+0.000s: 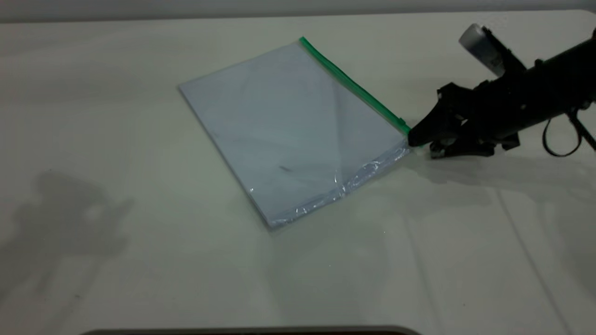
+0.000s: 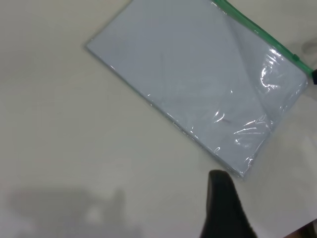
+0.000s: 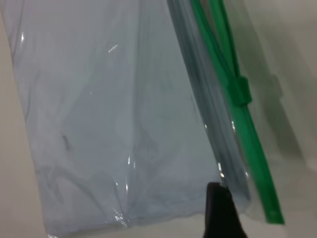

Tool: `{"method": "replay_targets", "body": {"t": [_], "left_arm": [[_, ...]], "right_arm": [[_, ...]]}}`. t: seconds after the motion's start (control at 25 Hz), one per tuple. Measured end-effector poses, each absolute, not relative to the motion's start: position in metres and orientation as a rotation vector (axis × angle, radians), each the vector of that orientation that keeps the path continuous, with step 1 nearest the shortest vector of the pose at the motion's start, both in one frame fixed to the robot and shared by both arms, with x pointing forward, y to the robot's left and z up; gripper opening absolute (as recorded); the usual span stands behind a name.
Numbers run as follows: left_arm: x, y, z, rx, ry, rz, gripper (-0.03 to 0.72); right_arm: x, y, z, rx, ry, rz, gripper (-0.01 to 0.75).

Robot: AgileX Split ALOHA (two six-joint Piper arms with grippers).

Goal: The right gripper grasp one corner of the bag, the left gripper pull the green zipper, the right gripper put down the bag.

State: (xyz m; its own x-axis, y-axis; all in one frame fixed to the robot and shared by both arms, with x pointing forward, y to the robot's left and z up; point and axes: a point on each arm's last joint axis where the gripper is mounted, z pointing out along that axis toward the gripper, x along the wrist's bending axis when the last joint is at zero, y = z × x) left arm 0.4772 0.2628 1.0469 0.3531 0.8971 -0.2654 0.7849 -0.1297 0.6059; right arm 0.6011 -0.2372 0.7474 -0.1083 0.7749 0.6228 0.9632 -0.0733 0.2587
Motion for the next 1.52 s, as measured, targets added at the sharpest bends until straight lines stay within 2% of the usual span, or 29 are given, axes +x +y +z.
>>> {"method": "replay_targets", "body": {"t": [0.4, 0.52, 0.6, 0.72, 0.84, 0.92, 1.12, 1.32, 1.44, 1.52], "left_arm": [[0.477, 0.263, 1.047, 1.941, 1.462, 0.212, 0.511], [0.477, 0.263, 1.047, 1.941, 1.462, 0.212, 0.511], [0.477, 0.263, 1.047, 1.941, 1.462, 0.212, 0.511], [0.477, 0.263, 1.047, 1.941, 1.462, 0.212, 0.511], [0.477, 0.263, 1.047, 1.940, 1.462, 0.214, 0.511], [0.477, 0.263, 1.047, 1.940, 1.462, 0.214, 0.511], [0.477, 0.263, 1.047, 1.941, 1.461, 0.216, 0.511], [0.478, 0.263, 1.047, 1.945, 1.450, 0.232, 0.511], [0.479, 0.264, 1.048, 1.936, 1.451, 0.254, 0.511], [0.481, 0.264, 1.047, 1.930, 1.457, 0.255, 0.511]], "right_arm": [[0.602, -0.210, 0.737, -1.842, -1.828, -1.060, 0.502], [0.602, -0.202, 0.737, -1.837, -1.864, -1.049, 0.476], [0.602, -0.202, 0.735, -1.850, -1.887, -1.032, 0.433], [0.602, -0.202, 0.735, -1.864, -1.887, -1.028, 0.316], [0.602, -0.202, 0.735, -1.853, -1.885, -1.036, 0.124], [0.602, -0.200, 0.737, -1.830, -1.869, -1.057, 0.040], [0.590, -0.191, 0.745, -1.545, -1.941, -1.051, 0.034], [0.569, -0.197, 0.746, -1.295, -2.091, -0.751, 0.034], [0.581, -0.204, 0.755, -1.289, -2.232, -0.651, 0.034], [0.603, -0.205, 0.769, -1.324, -2.331, -0.688, 0.034]]}}
